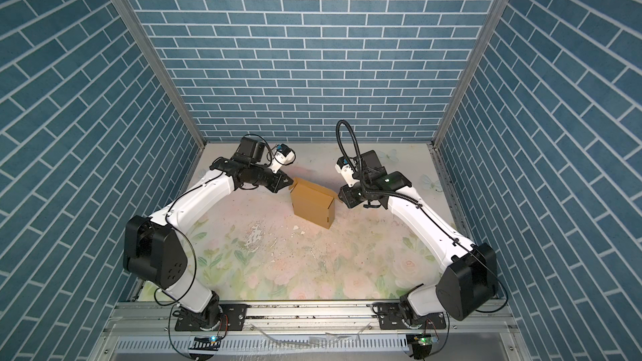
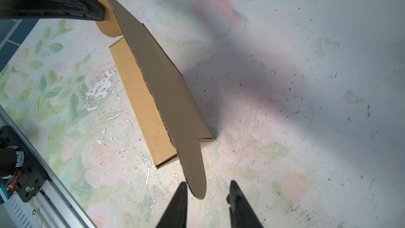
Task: Assemble paper box
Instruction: Fold and tuck the lid into the gap.
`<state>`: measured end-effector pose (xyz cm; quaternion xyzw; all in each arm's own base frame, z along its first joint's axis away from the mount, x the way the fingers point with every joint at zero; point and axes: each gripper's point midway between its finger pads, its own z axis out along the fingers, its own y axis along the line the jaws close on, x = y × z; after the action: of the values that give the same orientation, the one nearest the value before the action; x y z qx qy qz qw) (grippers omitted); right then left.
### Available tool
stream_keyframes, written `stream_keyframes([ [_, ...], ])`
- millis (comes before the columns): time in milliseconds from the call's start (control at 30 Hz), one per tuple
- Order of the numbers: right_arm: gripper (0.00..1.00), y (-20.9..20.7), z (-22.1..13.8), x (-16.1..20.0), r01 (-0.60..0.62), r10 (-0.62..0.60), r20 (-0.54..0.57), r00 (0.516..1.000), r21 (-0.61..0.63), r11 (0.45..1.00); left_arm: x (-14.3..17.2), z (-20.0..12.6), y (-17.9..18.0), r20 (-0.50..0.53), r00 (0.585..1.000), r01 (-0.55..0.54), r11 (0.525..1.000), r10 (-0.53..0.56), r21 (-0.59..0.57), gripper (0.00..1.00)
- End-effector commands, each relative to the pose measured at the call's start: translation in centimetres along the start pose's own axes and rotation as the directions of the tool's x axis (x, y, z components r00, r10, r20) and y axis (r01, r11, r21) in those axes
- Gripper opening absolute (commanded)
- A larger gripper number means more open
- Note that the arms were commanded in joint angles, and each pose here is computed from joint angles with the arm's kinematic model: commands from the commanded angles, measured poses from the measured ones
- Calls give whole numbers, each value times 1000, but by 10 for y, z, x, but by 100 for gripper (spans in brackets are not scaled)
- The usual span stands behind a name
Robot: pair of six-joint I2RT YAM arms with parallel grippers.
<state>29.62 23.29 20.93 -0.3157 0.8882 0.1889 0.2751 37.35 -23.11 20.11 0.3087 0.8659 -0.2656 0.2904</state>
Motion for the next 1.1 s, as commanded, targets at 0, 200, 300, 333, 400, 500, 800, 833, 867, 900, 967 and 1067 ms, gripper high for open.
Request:
stream_keyframes([
  [0, 33, 6, -2, -6, 35, -35, -3, 999, -33, 999, 2, -2, -6, -4, 1000, -5, 1000, 5, 7, 7],
  [200, 28, 14, 4, -11, -4, 5, 19, 1000, -84, 996, 2, -2, -6, -4, 1000, -7, 1000, 7, -1, 7],
  [300, 20, 15, 9, -9, -17, 18, 10, 1000, -99, 995, 3, 0, -5, -3, 1000, -5, 1000, 5, 2, 7],
  [333, 17, 15, 11, -7, -25, 25, 0, 1000, -99, 995, 3, 1, -5, -3, 1000, -2, 1000, 2, 3, 7],
  [400, 12, 15, 14, -6, -39, 38, -10, 999, -105, 994, 1, -1, -7, 0, 1000, -5, 1000, 5, 4, 7],
  [500, 9, 15, 14, -8, -54, 54, -7, 999, -101, 993, 3, -1, -5, -1, 1000, -1, 1000, 1, -5, 7],
  [800, 6, 10, 13, -17, -166, 168, 20, 986, -63, 984, 4, 2, -5, 16, 997, 69, 998, -69, -2, 7],
  [833, 6, 7, 15, -18, -195, 197, 24, 980, -52, 979, 5, 3, -5, 19, 996, 85, 996, -85, -5, 7],
  [867, 6, 7, 16, -20, -212, 214, 26, 977, -55, 976, 4, 3, -6, 22, 995, 95, 996, -94, -5, 7],
  [900, 6, 10, 18, -20, -225, 227, 26, 974, -64, 972, 5, 4, -9, 22, 994, 103, 995, -103, 2, 7],
  [967, 6, 12, 20, -23, -240, 242, 29, 970, -69, 968, 6, 6, -13, 23, 993, 115, 993, -115, 22, 7],
  [1067, 6, 11, 20, -26, -255, 257, 42, 965, -51, 966, 8, 10, -13, 26, 993, 117, 993, -117, 21, 7],
])
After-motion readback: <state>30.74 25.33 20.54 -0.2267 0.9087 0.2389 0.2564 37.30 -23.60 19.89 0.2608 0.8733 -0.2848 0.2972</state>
